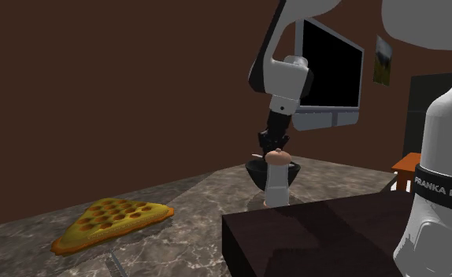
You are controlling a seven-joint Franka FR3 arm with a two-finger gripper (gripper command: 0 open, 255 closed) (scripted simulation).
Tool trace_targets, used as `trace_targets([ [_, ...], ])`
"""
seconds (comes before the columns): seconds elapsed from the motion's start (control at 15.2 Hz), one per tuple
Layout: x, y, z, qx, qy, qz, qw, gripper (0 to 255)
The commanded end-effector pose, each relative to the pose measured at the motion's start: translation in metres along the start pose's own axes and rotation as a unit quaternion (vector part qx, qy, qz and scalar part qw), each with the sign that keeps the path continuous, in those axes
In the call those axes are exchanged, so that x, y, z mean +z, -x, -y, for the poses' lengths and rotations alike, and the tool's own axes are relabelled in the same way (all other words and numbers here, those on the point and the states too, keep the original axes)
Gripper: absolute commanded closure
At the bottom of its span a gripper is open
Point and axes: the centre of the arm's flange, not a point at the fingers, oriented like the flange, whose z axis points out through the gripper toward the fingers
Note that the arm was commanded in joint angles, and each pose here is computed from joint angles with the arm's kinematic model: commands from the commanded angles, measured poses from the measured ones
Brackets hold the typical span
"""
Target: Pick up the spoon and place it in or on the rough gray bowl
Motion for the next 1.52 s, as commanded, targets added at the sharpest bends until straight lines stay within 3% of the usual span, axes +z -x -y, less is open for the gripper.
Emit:
trace_targets([
  [0.0,0.009,0.002,-0.001,0.0,0.0,0.0,1.0,255],
  [0.46,0.009,0.002,-0.001,0.0,0.0,0.0,1.0,255],
  [0.53,0.009,0.002,-0.001,0.0,0.0,0.0,1.0,0],
  [0.86,0.009,0.002,-0.001,0.0,0.0,0.0,1.0,0],
  [1.12,-0.041,0.002,-0.001,0.0,0.0,0.0,1.0,0],
  [1.45,-0.041,0.002,-0.001,0.0,0.0,0.0,1.0,0],
])
